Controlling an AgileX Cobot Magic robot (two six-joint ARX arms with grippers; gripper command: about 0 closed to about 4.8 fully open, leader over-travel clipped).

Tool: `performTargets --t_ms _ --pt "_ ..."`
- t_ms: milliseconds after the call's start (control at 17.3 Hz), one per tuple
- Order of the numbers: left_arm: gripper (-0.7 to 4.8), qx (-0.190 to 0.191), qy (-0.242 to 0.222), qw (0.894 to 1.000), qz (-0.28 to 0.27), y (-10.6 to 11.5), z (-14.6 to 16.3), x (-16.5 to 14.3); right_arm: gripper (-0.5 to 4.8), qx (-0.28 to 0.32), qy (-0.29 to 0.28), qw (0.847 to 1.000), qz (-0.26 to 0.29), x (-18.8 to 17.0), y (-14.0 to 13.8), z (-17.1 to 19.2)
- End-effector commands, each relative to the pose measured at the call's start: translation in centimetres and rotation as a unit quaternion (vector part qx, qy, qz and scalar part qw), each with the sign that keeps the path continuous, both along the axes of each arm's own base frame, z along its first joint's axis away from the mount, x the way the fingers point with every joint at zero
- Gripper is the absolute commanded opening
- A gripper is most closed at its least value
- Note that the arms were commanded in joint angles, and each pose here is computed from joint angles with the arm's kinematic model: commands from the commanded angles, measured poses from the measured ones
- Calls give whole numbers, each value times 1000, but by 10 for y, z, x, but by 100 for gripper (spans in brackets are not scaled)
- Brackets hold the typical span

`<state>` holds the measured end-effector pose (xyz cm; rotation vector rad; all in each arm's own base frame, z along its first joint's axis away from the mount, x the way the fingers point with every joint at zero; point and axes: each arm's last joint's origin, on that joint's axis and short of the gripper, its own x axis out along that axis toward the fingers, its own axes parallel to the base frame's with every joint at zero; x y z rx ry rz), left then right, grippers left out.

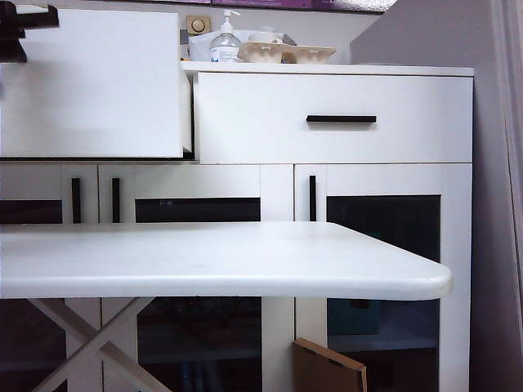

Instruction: Pick up a can of beer from the white table, open the left drawer, place the beer inside the drawer, and finally close the drawer.

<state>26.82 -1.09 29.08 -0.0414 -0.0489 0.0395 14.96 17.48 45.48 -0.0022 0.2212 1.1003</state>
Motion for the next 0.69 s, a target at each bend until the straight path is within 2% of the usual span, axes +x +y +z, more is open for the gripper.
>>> performTargets --t_ms 58,694 --pt "-6 0 -15 1000 11 0 3 11 -6 10 -7 1000 5 -1 -1 4" --pt "-6 1 -20 1000 10 -2 18 64 -6 10 -6 1000 5 -1 -1 4"
